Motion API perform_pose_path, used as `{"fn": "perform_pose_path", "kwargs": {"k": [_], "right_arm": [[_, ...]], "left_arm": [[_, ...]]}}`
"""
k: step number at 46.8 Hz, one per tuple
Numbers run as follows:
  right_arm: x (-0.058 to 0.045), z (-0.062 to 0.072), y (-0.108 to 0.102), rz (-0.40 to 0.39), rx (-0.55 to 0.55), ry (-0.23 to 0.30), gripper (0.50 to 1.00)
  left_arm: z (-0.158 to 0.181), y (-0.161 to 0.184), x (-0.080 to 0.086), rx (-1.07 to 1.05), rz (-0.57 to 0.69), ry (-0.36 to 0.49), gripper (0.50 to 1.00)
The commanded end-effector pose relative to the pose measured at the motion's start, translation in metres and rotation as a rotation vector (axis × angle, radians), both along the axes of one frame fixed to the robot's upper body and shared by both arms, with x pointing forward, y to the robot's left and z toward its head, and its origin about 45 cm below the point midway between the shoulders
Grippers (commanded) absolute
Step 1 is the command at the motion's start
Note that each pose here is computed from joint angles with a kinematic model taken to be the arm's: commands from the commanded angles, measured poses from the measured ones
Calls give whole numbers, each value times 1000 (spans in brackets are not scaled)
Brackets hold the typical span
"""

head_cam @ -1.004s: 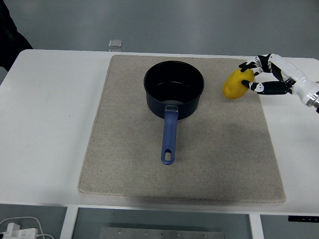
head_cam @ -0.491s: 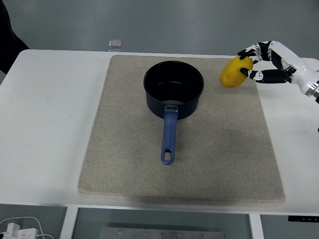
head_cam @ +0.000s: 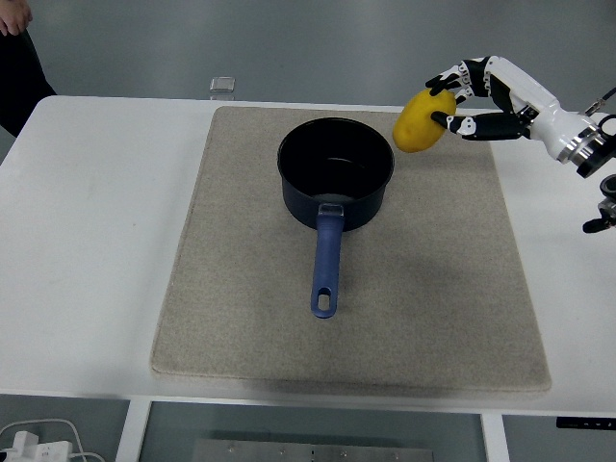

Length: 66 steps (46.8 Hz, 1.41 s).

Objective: Put the potato in the blue pot

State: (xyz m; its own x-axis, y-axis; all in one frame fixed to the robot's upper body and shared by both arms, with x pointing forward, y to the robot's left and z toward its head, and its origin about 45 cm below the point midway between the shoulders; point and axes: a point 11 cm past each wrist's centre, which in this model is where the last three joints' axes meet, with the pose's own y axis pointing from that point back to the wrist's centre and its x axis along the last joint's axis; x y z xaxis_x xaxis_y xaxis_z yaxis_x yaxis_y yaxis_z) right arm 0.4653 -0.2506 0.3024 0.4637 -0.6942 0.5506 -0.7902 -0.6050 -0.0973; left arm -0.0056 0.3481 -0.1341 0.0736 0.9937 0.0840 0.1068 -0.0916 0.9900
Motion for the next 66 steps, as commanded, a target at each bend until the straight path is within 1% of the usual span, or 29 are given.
{"fn": "perform_pose_path", "kwargs": {"k": [1, 5, 9, 12, 17, 20, 27, 31, 35, 39, 46, 54, 60, 64, 66], "right_arm": [[3, 3, 14, 20, 9, -7, 500], [4, -2, 20, 30, 0, 0, 500], [7, 0, 28, 39, -2, -6, 500], [7, -1, 33, 44, 1, -5, 500], [6, -10, 42, 57, -1, 17, 500], [6, -13, 51, 68, 6, 22, 500], [8, -20, 64, 76, 11, 31, 500], [7, -24, 76, 91, 18, 36, 500], [8, -26, 80, 92, 19, 38, 500], [7, -29, 91, 102, 25, 42, 500], [5, -37, 101, 112, 33, 57, 500], [7, -41, 102, 101, 30, 61, 500], [9, -44, 98, 88, 25, 65, 500], [6, -51, 96, 82, 30, 79, 500], [6, -52, 95, 78, 32, 81, 517]], "left_arm": [[0, 0, 0, 1, 0, 0, 996], [0, 0, 0, 1, 0, 0, 996], [0, 0, 0, 1, 0, 2, 996], [0, 0, 0, 0, -2, 0, 996], [0, -1, 1, -3, -2, -1, 996], [0, -1, 0, -3, 0, 0, 996], [0, 0, 0, -2, 0, 0, 996], [0, 1, 0, 1, 0, 2, 996], [0, 1, 0, 1, 0, 2, 996], [0, 1, 1, 1, 0, -1, 996], [0, 0, 1, -2, 0, 0, 996], [0, 0, 0, -2, 0, 0, 996], [0, 1, 0, 1, 0, 2, 996], [0, 2, 0, 4, 0, 0, 996], [0, 2, 1, 6, 0, -1, 996]]}}
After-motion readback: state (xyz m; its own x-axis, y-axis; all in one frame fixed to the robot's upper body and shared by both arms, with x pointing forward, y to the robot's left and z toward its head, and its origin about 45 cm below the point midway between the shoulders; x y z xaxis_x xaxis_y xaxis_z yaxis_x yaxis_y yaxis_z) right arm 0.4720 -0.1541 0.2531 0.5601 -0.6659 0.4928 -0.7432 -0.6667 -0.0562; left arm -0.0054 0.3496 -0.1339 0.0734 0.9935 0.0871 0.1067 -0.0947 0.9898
